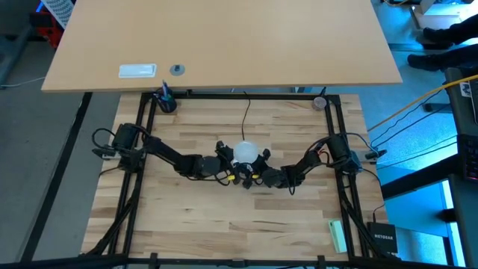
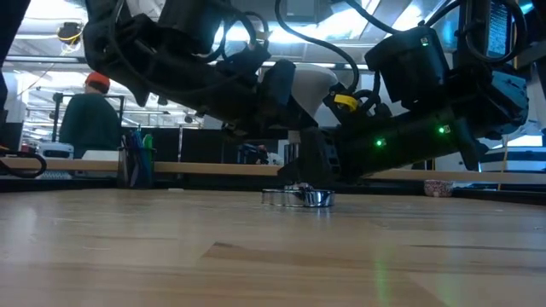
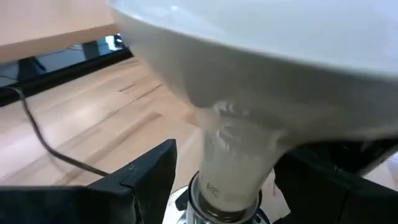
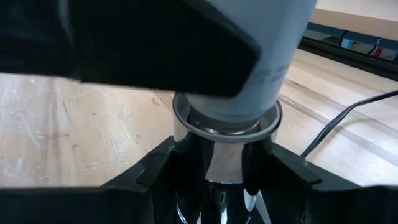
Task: Screw lightbulb
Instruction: Insert the lightbulb on the lamp
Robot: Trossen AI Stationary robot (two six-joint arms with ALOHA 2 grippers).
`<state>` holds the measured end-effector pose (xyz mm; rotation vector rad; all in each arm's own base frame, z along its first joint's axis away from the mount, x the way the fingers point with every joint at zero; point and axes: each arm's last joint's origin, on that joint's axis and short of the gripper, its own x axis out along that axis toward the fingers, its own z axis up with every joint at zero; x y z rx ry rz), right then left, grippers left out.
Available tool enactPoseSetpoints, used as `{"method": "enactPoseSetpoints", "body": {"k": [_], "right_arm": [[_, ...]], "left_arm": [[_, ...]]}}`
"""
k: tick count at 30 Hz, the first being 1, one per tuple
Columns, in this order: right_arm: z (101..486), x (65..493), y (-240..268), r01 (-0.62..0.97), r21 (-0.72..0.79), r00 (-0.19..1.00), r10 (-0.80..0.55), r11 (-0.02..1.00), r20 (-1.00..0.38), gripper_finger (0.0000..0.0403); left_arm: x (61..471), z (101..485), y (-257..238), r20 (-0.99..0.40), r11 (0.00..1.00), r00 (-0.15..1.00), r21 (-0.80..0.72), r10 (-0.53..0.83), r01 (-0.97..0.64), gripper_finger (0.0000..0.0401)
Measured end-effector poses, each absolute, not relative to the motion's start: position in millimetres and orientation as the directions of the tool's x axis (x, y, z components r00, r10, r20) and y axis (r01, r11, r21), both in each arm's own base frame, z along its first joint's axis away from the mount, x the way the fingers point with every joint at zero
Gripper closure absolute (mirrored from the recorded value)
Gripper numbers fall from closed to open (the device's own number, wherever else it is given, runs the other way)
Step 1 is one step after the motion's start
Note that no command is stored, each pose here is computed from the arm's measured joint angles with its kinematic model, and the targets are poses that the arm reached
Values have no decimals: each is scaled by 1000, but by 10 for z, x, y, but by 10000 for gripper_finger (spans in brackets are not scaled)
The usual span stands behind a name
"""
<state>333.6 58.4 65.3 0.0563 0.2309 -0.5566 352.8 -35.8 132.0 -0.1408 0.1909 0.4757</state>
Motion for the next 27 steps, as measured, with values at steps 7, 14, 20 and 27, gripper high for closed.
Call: {"method": "enactPoseSetpoints", "body": {"k": [7, 14, 20, 27], "right_arm": [[651, 3336, 585, 530, -9, 824, -517, 848, -232, 220], [660, 3336, 593, 530, -26, 823, -522, 847, -223, 220], [738, 3324, 647, 520, -43, 830, -517, 853, -210, 220], [1021, 3318, 740, 495, 23, 861, -487, 869, -147, 221]], "left_arm": [[3536, 1324, -298, -213, 881, 870, -74, 444, -468, 173], [3538, 1322, -337, -220, 906, 891, -62, 397, -419, 275], [3533, 1343, -395, -210, 914, 901, -65, 380, -401, 275], [3478, 1612, -527, -145, 933, 927, -58, 345, -356, 275]]}}
